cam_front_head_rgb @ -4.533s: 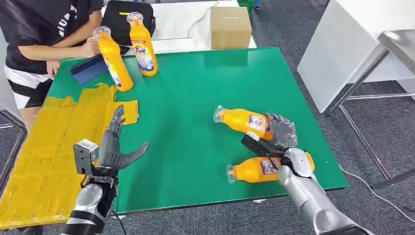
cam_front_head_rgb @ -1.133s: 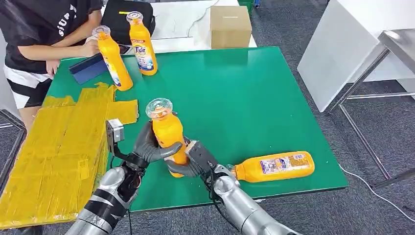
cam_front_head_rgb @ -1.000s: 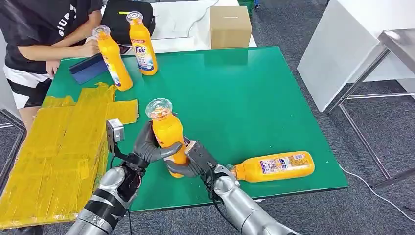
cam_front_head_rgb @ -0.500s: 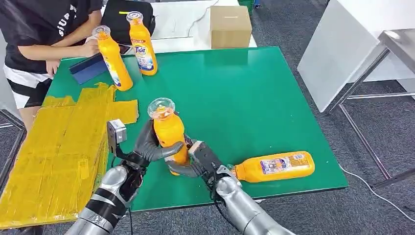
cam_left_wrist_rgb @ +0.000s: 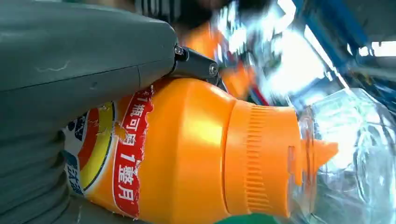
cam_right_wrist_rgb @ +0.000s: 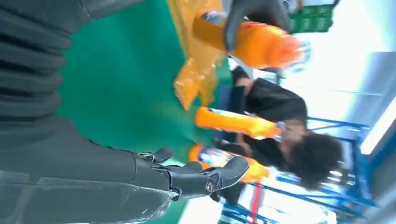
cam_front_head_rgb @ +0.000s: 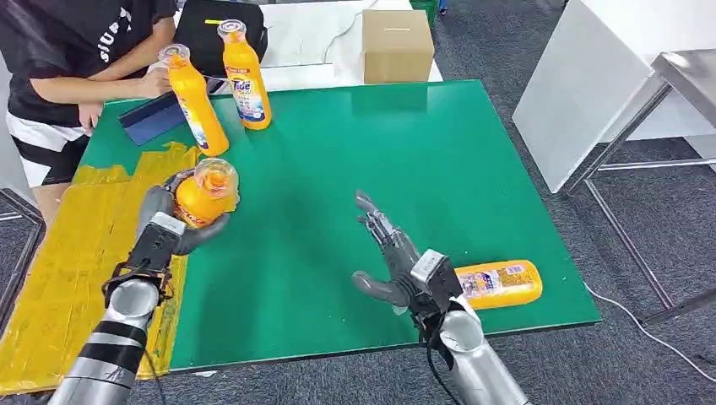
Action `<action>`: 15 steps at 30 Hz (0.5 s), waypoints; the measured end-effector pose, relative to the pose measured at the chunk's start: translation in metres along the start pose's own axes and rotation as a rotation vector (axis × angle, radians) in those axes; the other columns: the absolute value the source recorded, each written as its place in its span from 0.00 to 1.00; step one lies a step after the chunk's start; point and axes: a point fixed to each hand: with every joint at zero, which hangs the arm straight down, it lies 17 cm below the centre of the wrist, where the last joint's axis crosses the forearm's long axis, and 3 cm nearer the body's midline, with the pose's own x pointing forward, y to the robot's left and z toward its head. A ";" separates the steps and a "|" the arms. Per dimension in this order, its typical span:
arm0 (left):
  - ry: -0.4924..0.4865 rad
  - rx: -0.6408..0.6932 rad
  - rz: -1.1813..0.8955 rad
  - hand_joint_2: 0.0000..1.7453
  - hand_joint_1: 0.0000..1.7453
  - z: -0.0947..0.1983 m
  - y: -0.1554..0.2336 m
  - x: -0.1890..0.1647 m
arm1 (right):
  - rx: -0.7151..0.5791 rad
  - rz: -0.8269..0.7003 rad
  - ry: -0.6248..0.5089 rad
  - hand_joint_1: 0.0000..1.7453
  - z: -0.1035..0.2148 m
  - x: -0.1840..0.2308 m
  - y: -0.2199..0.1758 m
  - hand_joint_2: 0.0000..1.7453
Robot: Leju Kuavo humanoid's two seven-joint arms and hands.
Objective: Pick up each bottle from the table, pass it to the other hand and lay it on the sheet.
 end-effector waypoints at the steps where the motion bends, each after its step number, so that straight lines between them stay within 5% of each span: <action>1: -0.005 0.007 -0.073 1.00 1.00 -0.002 0.006 -0.004 | -0.006 0.009 -0.018 0.00 0.000 0.007 -0.003 0.00; 7: 0.007 -0.017 -0.281 1.00 1.00 -0.001 0.018 -0.031 | -0.032 0.032 -0.081 0.00 0.001 0.032 -0.016 0.00; 8: 0.009 -0.019 -0.286 1.00 1.00 -0.001 0.018 -0.033 | -0.034 0.034 -0.085 0.00 0.002 0.034 -0.017 1.00; 11: 0.023 -0.023 -0.340 1.00 1.00 -0.001 0.020 -0.040 | -0.037 0.036 -0.096 0.00 0.002 0.038 -0.019 1.00; 15: 0.038 -0.084 -0.660 1.00 1.00 0.000 0.017 -0.068 | -0.033 0.021 -0.118 0.00 0.003 0.043 -0.020 1.00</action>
